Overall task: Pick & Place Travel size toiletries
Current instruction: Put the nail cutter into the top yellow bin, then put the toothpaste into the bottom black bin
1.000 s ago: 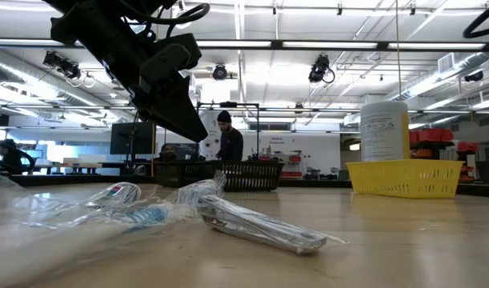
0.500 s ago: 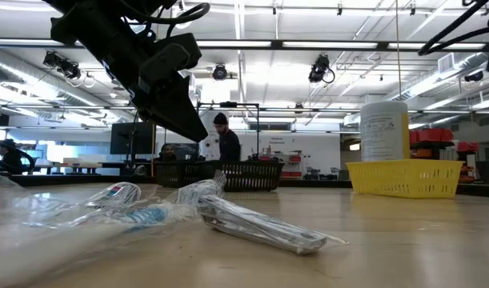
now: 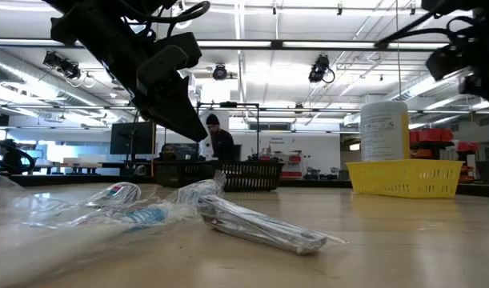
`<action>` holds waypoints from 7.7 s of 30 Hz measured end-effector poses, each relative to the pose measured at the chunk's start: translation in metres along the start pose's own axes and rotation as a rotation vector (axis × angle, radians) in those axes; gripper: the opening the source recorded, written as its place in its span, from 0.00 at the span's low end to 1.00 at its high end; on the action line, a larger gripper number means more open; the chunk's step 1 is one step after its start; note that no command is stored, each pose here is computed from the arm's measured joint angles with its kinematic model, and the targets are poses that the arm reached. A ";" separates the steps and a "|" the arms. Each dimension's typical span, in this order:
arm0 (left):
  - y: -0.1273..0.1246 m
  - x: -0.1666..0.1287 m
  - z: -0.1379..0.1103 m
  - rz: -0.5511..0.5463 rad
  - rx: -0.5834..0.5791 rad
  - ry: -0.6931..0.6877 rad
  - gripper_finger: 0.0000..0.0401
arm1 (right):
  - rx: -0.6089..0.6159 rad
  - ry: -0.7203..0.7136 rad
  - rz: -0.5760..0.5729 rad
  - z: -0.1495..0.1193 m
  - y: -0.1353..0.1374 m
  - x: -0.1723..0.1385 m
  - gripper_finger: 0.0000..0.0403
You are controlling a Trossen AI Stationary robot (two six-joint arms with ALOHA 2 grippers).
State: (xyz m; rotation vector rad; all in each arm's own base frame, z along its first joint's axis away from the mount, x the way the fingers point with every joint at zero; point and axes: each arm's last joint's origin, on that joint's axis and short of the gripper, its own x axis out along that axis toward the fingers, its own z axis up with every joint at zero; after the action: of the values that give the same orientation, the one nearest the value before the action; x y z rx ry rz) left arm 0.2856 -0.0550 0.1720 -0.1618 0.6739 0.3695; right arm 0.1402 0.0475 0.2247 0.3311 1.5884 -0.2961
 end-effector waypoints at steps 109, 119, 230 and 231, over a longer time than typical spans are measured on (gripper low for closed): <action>-0.033 -0.071 -0.022 -0.021 0.007 -0.038 0.34 | 0.411 -0.653 -0.460 0.107 0.035 0.002 0.19; -0.034 -0.071 -0.023 -0.030 0.008 -0.031 0.34 | 0.635 -0.434 -0.513 0.103 -0.031 0.056 0.20; -0.049 -0.083 -0.031 -0.131 -0.055 -0.026 0.34 | -0.580 -1.141 0.401 0.153 0.140 0.049 0.58; -0.050 -0.084 -0.032 -0.136 -0.056 -0.025 0.34 | -0.572 -1.132 0.405 0.153 0.140 0.051 0.58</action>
State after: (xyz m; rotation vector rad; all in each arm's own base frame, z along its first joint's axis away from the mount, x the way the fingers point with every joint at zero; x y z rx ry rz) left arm 0.2262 -0.1330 0.2021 -0.2546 0.6247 0.2594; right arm 0.3334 0.1193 0.1693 -0.0007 0.4187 0.2711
